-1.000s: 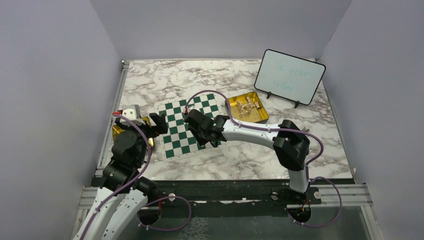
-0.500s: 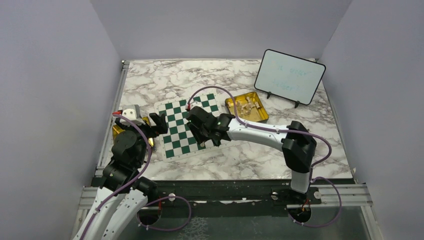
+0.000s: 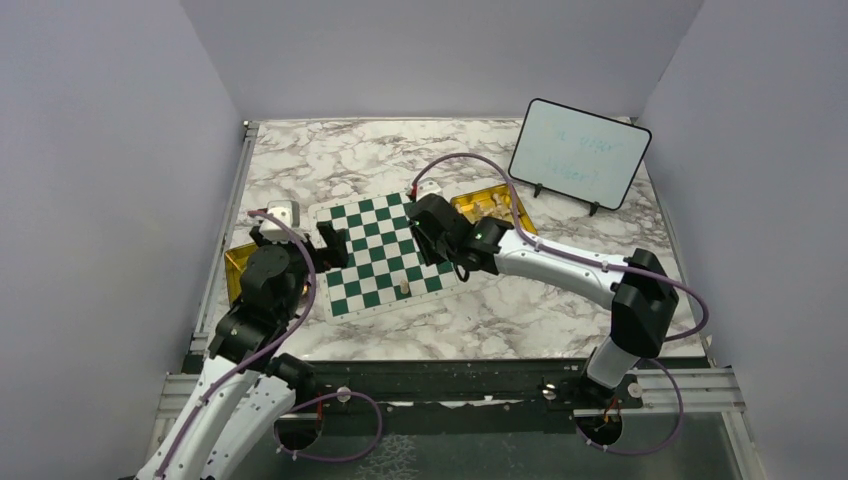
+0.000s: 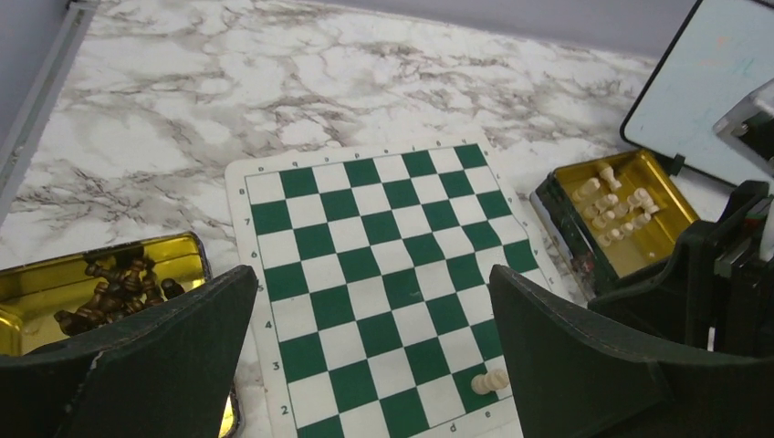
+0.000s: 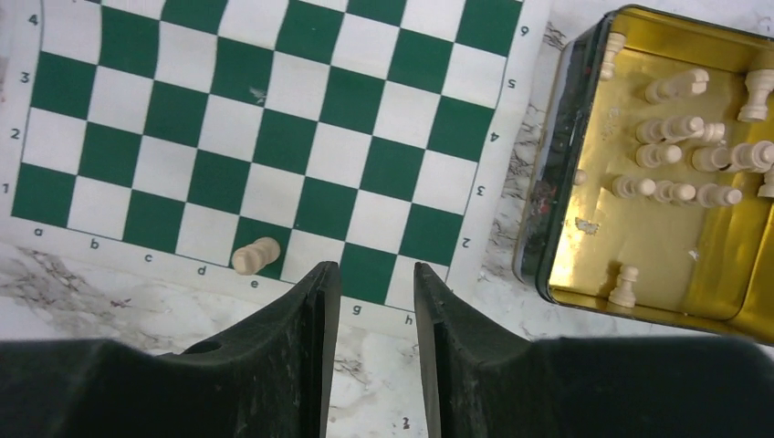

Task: Set up the chess pieces on the board
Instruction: Pick up the chess piece from the storage box.

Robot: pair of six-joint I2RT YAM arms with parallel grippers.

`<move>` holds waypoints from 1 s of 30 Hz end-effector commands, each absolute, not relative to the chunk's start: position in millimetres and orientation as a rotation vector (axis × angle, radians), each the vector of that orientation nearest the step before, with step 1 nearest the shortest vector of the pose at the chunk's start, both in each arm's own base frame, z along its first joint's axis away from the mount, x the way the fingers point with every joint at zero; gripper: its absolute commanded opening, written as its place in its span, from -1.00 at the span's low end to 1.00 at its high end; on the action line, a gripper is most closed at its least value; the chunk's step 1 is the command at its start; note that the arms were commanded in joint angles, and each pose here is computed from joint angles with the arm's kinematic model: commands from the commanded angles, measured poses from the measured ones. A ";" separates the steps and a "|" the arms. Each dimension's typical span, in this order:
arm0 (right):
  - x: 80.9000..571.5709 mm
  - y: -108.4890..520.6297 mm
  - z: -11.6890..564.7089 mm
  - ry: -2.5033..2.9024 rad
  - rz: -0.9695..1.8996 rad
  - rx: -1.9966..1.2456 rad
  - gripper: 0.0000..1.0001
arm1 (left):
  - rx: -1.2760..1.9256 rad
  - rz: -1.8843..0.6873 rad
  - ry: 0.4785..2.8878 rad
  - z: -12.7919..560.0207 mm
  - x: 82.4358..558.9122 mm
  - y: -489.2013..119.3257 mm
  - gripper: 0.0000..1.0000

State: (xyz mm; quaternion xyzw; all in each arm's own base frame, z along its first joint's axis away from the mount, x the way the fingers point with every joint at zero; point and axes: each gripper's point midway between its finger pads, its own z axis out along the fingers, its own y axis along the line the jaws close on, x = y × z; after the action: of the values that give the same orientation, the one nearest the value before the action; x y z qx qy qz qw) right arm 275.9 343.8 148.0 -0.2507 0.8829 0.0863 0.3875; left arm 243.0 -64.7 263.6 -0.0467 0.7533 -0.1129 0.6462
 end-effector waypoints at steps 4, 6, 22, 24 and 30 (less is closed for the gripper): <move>290.2 322.1 148.9 2.226 0.174 -0.564 -0.21 | 0.009 -0.320 1.851 242.6 249.6 -92.2 0.98; 300.1 307.8 143.8 2.239 0.173 -0.521 -0.21 | 0.038 -0.333 1.878 236.2 250.8 -98.0 0.98; 421.7 177.4 128.0 2.211 -0.115 -0.186 -0.29 | 0.119 -0.348 1.921 220.6 254.6 -109.3 0.98; 429.7 172.5 121.8 2.221 -0.102 -0.175 -0.25 | 0.118 -0.349 1.912 222.1 253.4 -108.5 0.98; 446.8 166.7 100.8 2.266 -0.086 -0.168 -0.22 | 0.110 -0.346 1.882 228.4 251.9 -105.7 0.98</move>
State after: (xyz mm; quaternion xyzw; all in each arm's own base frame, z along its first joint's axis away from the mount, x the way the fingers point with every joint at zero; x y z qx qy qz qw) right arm 426.7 162.6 98.9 -0.0665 0.9096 -0.0463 0.4075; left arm 251.4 -102.8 213.8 0.0407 0.8205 -0.1365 0.5536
